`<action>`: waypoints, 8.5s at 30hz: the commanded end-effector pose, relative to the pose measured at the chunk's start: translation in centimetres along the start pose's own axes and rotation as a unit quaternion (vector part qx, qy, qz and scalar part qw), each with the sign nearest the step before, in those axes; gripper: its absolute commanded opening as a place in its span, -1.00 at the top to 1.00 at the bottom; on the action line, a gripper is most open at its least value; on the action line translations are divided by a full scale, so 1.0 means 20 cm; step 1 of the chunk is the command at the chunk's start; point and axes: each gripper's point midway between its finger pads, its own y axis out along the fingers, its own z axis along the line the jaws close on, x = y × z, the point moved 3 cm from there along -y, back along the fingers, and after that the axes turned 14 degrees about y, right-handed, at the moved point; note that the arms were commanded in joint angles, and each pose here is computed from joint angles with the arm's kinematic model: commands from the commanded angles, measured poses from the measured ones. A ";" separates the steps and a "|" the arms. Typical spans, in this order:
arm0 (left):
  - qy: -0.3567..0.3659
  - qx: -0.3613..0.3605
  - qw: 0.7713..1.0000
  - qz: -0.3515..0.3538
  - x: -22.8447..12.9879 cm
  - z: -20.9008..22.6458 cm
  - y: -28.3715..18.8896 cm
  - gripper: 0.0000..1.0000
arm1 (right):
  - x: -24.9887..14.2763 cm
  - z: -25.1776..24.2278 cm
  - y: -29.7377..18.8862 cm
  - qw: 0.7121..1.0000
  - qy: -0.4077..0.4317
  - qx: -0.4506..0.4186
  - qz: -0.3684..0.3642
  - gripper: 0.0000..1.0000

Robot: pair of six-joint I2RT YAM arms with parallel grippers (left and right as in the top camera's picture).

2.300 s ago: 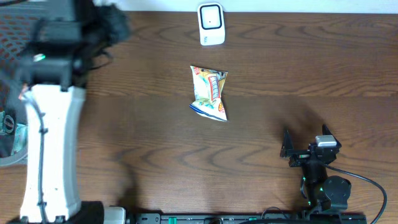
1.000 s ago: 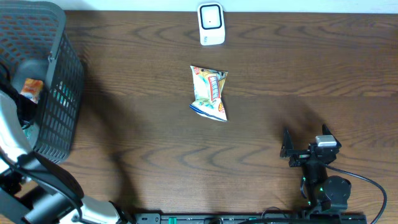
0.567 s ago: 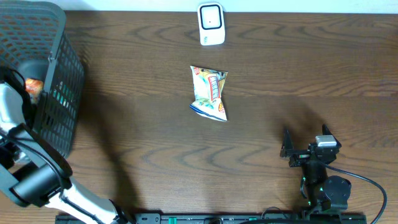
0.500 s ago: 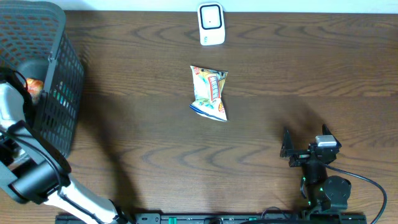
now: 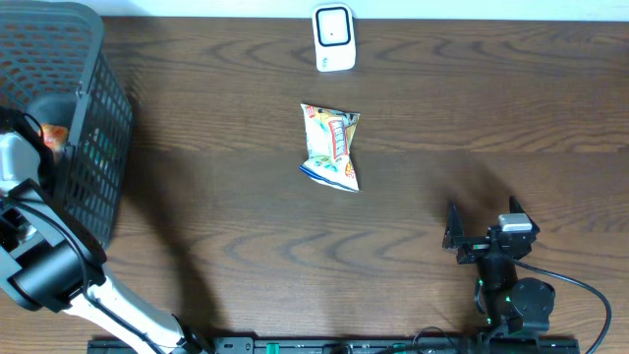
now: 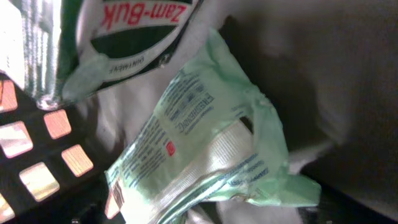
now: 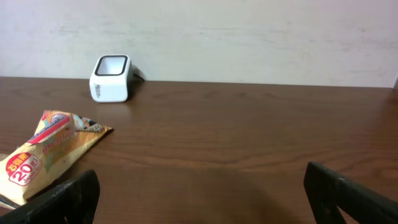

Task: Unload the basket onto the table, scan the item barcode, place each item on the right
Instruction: 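Reach the left gripper into the basket and grasp a green wipes pack, then carry the green wipes pack to the scanner and hold it there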

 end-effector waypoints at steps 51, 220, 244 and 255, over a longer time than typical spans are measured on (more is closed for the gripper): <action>-0.179 -0.291 0.805 -0.486 -0.09 0.09 -1.66 -0.16 | 0.00 -0.01 0.00 1.000 -0.005 -0.003 -0.001 -0.99; 0.183 -0.229 0.931 -0.218 -0.50 -2.05 -1.07 0.84 | 0.00 -0.01 0.00 1.000 -0.005 -0.003 -0.001 -0.99; 0.271 -0.269 0.897 -0.225 -0.62 -2.31 -1.05 0.84 | 0.00 -0.01 0.00 1.000 -0.005 -0.003 -0.001 -0.98; 0.195 -0.251 0.933 -0.171 -0.48 -2.12 -0.93 0.84 | 0.00 -0.01 0.00 1.000 -0.005 -0.003 -0.001 -0.99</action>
